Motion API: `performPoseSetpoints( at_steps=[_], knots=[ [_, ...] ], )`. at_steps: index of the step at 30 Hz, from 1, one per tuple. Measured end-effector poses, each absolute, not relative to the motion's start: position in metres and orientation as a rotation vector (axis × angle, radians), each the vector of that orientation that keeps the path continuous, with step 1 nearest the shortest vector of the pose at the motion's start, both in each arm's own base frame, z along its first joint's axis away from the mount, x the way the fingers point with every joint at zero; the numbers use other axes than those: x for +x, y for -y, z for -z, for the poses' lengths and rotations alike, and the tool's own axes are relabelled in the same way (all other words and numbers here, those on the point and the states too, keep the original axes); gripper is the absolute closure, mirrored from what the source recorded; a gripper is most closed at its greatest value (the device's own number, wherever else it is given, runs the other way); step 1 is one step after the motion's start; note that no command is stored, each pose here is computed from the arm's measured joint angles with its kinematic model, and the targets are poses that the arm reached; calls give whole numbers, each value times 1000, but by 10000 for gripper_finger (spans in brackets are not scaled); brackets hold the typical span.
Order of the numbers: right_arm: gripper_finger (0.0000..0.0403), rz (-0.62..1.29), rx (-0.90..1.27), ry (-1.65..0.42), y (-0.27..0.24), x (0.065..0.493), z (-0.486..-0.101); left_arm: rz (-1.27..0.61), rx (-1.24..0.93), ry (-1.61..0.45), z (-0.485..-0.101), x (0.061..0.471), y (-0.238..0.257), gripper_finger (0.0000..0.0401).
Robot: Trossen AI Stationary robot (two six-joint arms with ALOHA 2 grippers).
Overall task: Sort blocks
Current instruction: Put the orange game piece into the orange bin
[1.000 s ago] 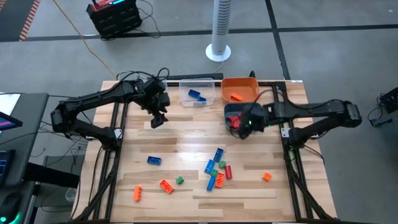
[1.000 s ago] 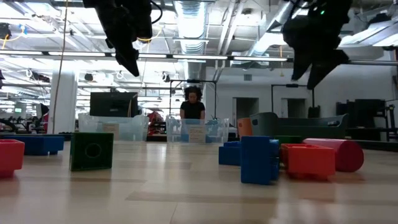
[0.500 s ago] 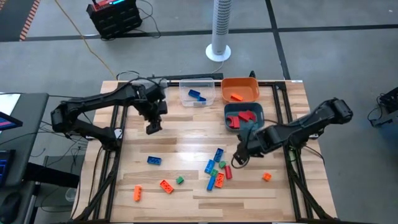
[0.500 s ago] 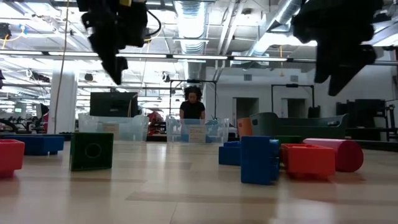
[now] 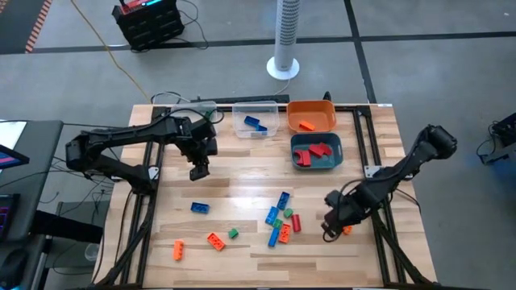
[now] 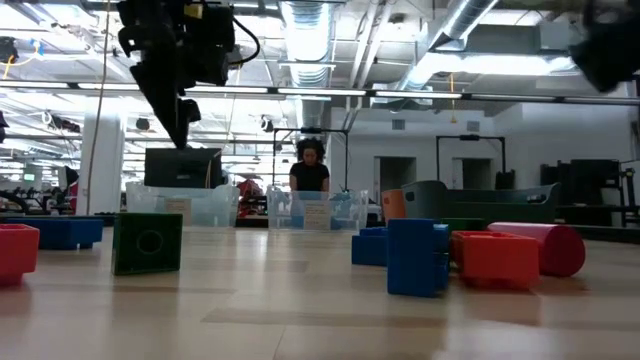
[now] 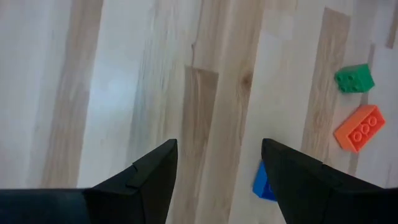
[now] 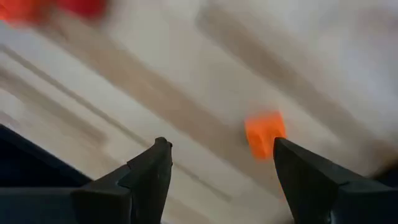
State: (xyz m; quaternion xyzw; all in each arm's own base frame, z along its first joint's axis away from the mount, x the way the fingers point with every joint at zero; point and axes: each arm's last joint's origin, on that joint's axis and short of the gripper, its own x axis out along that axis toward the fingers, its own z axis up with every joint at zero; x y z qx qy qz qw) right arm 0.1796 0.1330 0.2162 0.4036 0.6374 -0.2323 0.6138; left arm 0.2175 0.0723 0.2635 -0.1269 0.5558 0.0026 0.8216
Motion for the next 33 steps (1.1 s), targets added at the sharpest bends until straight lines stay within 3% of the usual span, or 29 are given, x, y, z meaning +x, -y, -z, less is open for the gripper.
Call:
performPoseSetpoints(
  at_steps=[6,18,26,33],
  knots=[
    [122,594,788,-1621,-144,165,-204,1,-249,-1160,-264,219,-73,173],
    [122,480,566,-1681,-161,174,-176,1,-250,-1161,-264,219,-73,173],
    [122,476,520,-1702,-169,186,-149,0,-258,-1176,-264,218,-73,173],
    [127,449,643,-1663,-171,184,-134,3,-268,-1207,-263,215,-71,173]
  ],
)
